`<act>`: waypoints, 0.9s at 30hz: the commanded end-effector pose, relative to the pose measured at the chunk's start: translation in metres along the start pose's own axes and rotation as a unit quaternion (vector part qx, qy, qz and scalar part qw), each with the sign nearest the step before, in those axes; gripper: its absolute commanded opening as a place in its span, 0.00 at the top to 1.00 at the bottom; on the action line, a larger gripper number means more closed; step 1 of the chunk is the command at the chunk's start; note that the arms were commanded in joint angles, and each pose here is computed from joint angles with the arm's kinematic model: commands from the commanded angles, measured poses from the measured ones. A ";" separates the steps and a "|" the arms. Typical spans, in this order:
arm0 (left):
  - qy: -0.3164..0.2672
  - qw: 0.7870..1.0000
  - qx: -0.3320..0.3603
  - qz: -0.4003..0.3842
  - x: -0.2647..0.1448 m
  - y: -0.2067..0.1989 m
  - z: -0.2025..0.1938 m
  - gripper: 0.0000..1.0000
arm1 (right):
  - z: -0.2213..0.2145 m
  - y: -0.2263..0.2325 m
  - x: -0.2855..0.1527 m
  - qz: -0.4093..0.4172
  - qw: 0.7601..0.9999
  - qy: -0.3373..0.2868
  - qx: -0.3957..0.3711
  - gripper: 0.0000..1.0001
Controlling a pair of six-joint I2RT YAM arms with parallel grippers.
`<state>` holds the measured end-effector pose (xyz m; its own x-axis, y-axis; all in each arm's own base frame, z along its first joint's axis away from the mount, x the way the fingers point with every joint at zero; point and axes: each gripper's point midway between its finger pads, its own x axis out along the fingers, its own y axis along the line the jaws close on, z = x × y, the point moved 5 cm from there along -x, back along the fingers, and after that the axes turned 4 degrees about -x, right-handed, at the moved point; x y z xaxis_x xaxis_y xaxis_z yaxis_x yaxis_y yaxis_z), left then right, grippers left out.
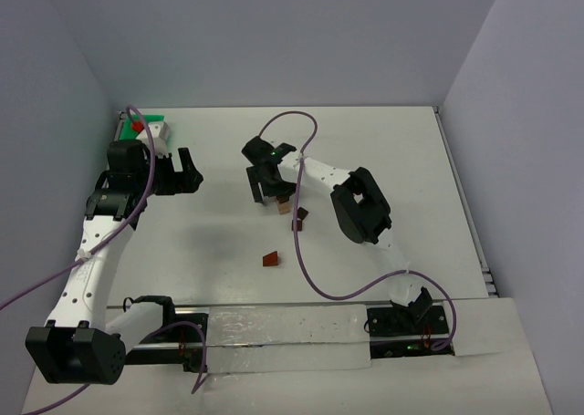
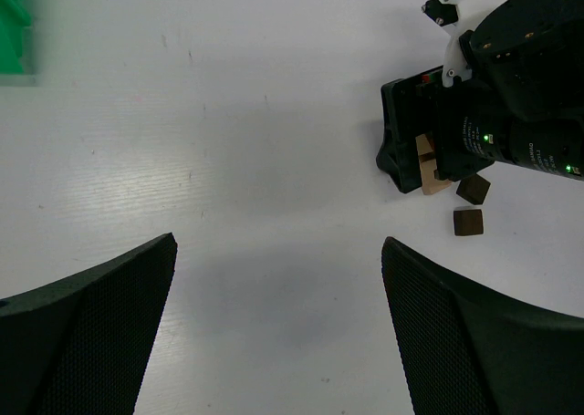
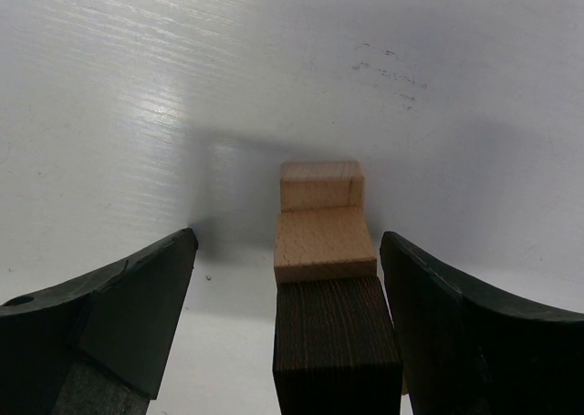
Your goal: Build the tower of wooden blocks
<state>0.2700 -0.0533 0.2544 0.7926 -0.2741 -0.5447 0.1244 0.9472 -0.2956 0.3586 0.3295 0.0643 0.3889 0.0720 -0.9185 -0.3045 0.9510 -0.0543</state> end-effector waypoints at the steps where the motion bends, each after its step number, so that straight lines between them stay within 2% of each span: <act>1: -0.020 1.000 0.007 -0.010 -0.002 -0.002 0.008 0.01 | -0.005 -0.014 -0.001 -0.021 1.000 0.014 -0.005 0.11; 27: -0.020 1.000 0.007 -0.010 -0.004 -0.002 0.006 0.01 | 0.007 -0.018 -0.044 0.000 1.000 -0.016 -0.011 0.09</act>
<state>0.2694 -0.0533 0.2517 0.7885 -0.2742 -0.5505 0.1225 0.9472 -0.2963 0.3540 0.3192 0.0689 0.3720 0.0553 -0.9266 -0.3280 0.9417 -0.0754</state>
